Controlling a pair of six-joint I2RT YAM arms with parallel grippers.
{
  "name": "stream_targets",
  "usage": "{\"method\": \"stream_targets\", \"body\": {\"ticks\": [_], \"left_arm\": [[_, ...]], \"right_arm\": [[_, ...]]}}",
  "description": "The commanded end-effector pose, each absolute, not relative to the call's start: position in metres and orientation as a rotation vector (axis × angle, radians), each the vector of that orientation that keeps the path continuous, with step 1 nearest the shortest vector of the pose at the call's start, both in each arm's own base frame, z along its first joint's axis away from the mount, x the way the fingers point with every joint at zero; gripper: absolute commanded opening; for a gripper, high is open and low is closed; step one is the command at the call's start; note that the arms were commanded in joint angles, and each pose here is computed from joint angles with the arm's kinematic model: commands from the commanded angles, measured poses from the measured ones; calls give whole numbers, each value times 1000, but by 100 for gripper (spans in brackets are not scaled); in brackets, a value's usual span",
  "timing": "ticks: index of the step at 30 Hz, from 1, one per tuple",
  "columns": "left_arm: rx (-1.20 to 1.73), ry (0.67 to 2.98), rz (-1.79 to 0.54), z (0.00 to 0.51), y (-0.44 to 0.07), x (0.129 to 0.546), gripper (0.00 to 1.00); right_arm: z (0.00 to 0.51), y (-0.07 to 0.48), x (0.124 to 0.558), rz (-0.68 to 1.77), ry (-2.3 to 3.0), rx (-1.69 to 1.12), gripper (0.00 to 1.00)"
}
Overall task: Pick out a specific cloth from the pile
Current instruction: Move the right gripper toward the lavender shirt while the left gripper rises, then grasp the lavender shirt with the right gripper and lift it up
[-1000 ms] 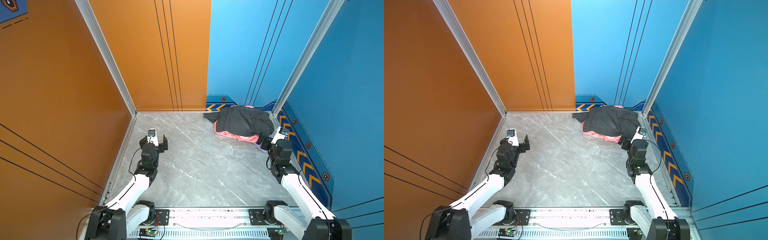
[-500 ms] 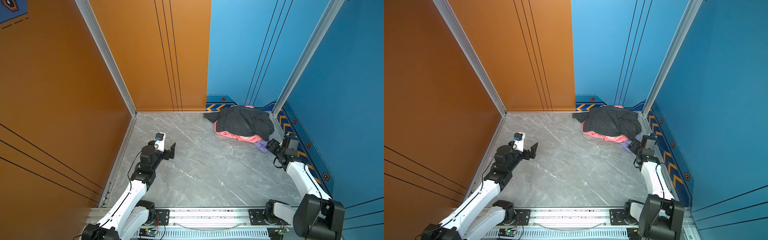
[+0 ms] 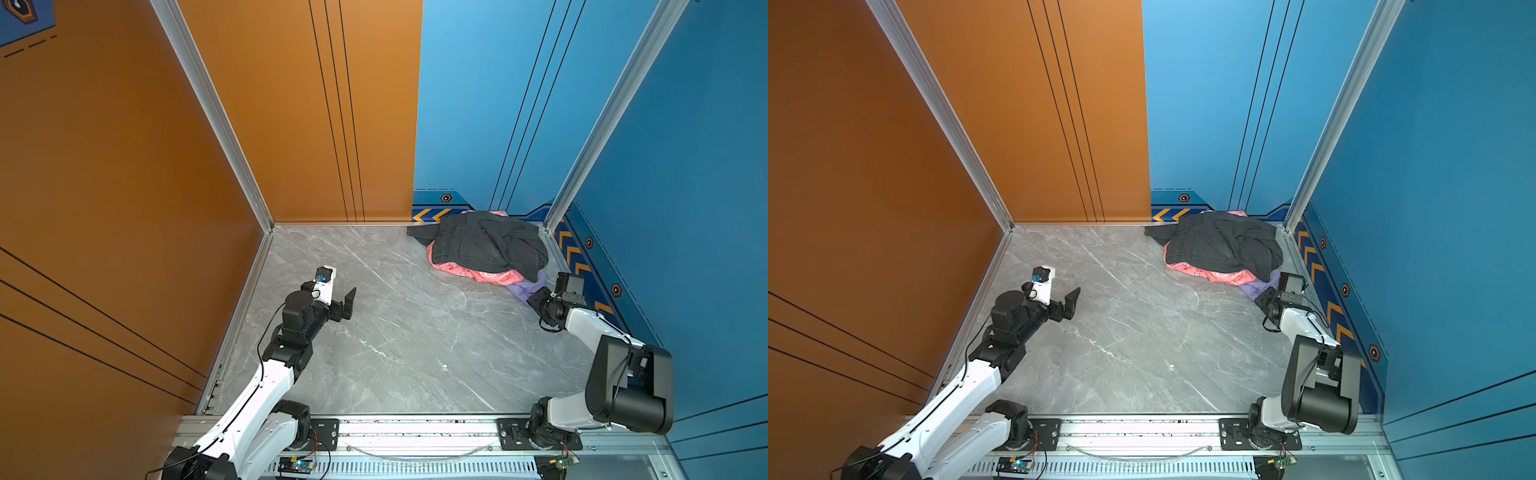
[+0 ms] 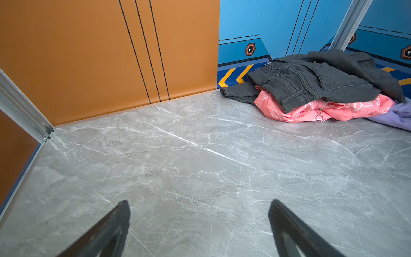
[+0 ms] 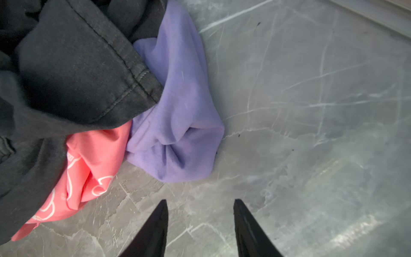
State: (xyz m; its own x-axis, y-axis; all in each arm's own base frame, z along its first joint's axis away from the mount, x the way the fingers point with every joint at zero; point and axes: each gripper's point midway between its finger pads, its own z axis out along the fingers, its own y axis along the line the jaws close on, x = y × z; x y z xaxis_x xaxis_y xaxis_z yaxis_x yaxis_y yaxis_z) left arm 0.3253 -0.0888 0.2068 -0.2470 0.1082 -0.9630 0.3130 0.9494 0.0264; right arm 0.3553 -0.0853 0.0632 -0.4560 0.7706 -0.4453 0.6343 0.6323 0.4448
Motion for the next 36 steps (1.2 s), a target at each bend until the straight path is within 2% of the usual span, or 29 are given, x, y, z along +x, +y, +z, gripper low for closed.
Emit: {"method": "stream_targets", "body": {"ticks": [1, 21, 29, 36], "left_arm": [[351, 1814, -212, 209, -95, 323, 98], [368, 1811, -200, 207, -97, 321, 98], [374, 1812, -195, 206, -98, 321, 98], [377, 1807, -196, 208, -99, 321, 98]], "right_arm": [[67, -87, 371, 349, 2172, 1137, 46], [36, -96, 389, 345, 2154, 1220, 40], [31, -95, 401, 402, 2105, 1252, 23], [60, -93, 412, 449, 2012, 1214, 4]]}}
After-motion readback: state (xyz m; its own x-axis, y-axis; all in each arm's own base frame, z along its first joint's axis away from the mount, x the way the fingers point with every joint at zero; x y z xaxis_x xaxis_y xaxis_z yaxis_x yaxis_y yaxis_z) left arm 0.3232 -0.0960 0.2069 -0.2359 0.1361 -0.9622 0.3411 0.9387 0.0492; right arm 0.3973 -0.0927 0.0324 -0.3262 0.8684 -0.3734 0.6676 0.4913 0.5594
